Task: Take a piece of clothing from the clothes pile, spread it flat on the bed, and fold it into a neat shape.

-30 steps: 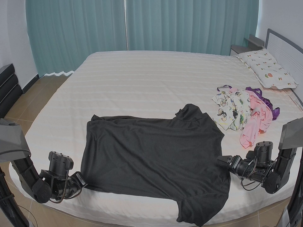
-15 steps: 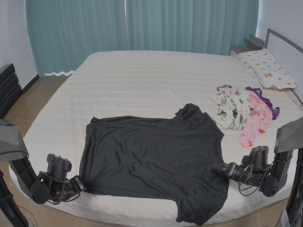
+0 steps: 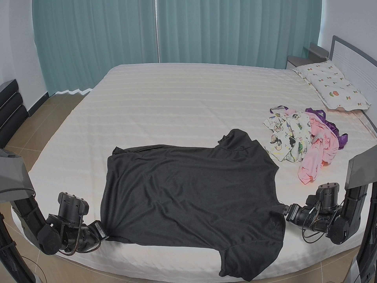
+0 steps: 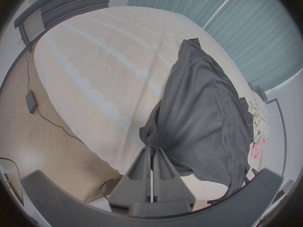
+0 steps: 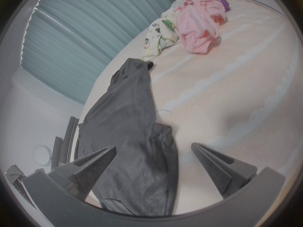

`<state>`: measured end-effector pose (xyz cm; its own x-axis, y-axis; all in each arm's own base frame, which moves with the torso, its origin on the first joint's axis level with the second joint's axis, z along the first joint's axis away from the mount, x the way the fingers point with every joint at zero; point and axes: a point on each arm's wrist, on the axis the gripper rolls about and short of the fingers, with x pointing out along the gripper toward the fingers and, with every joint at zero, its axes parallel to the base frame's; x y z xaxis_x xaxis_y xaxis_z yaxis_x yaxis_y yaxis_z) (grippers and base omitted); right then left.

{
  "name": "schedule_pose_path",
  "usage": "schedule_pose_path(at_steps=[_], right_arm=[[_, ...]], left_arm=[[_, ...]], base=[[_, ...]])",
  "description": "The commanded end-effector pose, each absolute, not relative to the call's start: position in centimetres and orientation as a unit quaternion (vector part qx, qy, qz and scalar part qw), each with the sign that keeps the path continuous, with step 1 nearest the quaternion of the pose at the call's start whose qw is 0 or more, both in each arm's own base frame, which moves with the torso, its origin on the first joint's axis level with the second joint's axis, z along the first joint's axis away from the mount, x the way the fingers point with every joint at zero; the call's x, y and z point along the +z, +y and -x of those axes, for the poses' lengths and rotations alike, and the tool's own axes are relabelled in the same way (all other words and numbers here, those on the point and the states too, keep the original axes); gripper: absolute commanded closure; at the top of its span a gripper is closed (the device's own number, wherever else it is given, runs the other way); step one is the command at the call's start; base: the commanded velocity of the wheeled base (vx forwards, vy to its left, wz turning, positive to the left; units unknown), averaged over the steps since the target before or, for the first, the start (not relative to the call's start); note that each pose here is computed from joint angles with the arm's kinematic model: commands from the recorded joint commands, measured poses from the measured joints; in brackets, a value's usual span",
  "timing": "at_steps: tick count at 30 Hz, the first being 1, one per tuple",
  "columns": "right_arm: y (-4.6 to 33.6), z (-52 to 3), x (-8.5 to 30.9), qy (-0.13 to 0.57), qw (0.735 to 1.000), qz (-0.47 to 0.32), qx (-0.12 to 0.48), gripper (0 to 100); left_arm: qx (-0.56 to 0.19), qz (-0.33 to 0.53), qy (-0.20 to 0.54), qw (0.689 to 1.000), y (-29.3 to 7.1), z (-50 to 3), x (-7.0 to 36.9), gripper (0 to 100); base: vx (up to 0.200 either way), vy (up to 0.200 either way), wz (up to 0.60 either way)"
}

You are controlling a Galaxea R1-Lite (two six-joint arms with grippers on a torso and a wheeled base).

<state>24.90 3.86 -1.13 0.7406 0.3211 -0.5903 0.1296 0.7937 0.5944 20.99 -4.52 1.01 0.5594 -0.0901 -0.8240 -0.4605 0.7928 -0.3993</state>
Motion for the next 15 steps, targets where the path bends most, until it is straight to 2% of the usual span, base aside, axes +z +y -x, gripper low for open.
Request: schedule_pose_path(at_steps=[1,5,11,15], right_arm=[[4.6,-24.6,-1.7,0.375,0.869,-0.318,0.066,100],[5.0,-24.7,-1.9,0.377,0.867,-0.321,0.067,100],[2.3,-24.4,-1.5,0.372,0.876,-0.307,0.023,100],[1.0,-23.9,-1.8,0.397,0.875,-0.276,0.010,100]], left_arm=[[0.108,0.303,0.459,0.828,-4.6,-21.0,0.9,100],[0.098,0.309,0.465,0.824,-4.6,-21.0,0.9,100],[0.098,0.309,0.467,0.823,-4.6,-20.9,0.9,100],[0.099,0.307,0.472,0.820,-4.6,-20.7,0.7,100]], base=[[0.000,0.000,0.00],[0.000,0.000,0.00],[0.000,0.000,0.00],[0.000,0.000,0.00]])
